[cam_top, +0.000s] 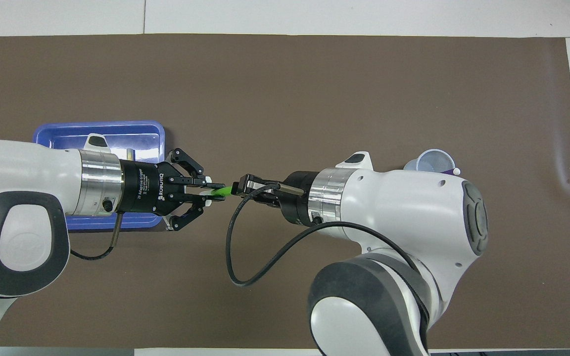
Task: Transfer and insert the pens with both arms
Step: 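Take the green pen with the right gripper and open the left gripper, then insert the green pen into the cup while the left gripper grasps the yellow pen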
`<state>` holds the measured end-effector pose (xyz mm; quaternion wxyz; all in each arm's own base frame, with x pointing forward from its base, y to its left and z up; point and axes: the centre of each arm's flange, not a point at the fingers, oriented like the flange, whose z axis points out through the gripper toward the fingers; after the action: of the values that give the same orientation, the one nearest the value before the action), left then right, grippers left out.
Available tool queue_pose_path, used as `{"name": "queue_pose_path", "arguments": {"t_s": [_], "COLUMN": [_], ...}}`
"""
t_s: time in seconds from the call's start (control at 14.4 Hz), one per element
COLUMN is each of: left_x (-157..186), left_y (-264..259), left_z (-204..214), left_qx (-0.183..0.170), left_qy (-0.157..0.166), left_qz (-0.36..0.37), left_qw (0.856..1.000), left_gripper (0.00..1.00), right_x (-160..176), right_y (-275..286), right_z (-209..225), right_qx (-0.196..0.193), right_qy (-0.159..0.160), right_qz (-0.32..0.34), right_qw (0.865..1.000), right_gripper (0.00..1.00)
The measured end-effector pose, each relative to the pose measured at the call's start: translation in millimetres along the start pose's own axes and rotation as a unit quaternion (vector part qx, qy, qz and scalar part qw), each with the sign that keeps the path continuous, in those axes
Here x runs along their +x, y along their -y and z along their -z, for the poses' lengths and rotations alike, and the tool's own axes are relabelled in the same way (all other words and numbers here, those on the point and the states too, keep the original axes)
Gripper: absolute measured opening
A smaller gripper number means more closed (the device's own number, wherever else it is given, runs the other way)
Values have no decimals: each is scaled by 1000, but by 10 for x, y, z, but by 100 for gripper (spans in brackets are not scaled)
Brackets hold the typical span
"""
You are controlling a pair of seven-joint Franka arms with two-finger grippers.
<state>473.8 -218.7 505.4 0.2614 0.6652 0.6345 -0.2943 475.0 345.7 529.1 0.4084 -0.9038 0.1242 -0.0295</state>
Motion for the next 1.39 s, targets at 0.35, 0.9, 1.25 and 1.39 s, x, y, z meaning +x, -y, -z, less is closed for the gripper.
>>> {"name": "queue_pose_path", "arguments": {"t_s": [0.35, 0.9, 1.25, 1.39], "left_x": [-11, 212, 410, 537], "left_y": [4, -56, -13, -33], "left_z": [39, 208, 140, 97], "left_qx": [-4, -5, 66, 107], "left_qy": [1, -50, -143, -181], "left_qz": [-4, -139, -342, -418], "left_qw": [1000, 989, 926, 884], "left_gripper": [54, 100, 100, 100], "right_x": [115, 959, 1415, 1513], "right_y": [-66, -694, -1222, -1390], "right_z": [76, 1128, 1722, 1773], "right_qx": [-12, -193, -301, -310], "right_qy": [-10, 56, 99, 111], "right_qz": [6, 249, 437, 465], "right_qw": [1000, 947, 842, 822], "right_gripper": [18, 18, 18, 18]}}
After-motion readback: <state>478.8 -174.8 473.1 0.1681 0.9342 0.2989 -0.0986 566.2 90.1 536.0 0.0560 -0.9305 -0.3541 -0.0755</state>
